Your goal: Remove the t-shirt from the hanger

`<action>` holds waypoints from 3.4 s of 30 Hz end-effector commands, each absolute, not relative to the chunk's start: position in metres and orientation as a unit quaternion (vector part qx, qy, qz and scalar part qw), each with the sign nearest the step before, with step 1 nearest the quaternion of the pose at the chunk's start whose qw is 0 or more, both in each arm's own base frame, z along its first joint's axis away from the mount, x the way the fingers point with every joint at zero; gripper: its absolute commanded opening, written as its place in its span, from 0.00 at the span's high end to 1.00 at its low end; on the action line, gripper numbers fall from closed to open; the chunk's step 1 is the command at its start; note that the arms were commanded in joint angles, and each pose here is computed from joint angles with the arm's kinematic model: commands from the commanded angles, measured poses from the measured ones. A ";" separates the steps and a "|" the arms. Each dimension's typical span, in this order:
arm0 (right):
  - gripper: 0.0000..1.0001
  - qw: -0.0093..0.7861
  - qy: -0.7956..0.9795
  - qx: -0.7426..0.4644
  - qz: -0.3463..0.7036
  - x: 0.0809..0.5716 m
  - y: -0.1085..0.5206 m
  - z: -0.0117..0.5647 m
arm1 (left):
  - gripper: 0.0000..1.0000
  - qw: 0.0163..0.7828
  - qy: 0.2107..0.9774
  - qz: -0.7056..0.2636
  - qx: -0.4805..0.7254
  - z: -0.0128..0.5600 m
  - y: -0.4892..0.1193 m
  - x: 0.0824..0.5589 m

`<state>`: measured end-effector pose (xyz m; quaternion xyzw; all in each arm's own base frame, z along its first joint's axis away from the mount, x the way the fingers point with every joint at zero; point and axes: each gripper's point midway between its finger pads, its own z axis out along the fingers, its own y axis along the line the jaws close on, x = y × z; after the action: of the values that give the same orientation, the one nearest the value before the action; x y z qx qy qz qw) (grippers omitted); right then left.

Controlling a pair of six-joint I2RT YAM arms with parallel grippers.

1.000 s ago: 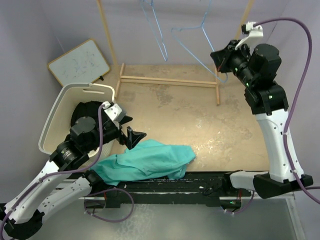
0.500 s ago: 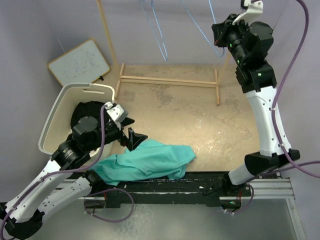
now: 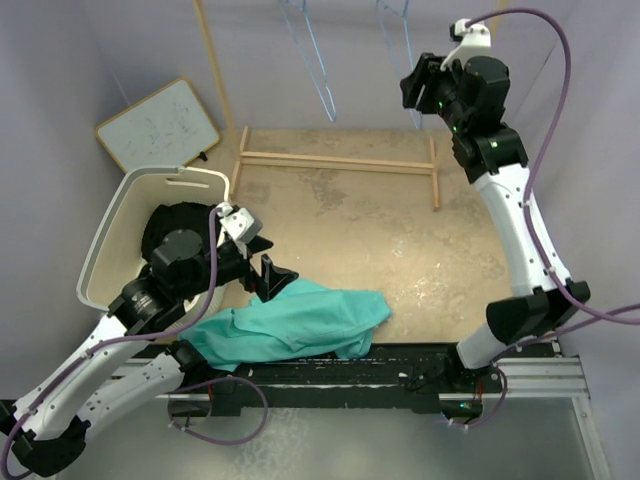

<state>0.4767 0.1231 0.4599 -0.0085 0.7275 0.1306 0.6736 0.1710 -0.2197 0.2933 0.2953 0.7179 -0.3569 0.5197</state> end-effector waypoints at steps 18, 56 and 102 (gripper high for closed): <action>0.07 0.667 0.721 0.027 0.183 0.213 0.064 0.377 | 0.01 0.326 0.879 -0.174 0.302 0.116 -0.299 0.143; 0.07 0.639 0.738 -0.003 0.216 0.176 0.073 0.335 | 1.00 0.345 0.909 -0.085 0.220 0.150 -0.263 0.198; 0.08 0.622 0.749 -0.023 0.227 0.182 0.083 0.327 | 1.00 0.675 0.692 0.096 -0.238 0.532 0.055 0.305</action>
<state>0.1815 0.0784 0.3176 -0.0119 0.7620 0.2165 0.6102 0.3034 0.0514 0.5328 -0.2250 0.7044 0.0944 0.6665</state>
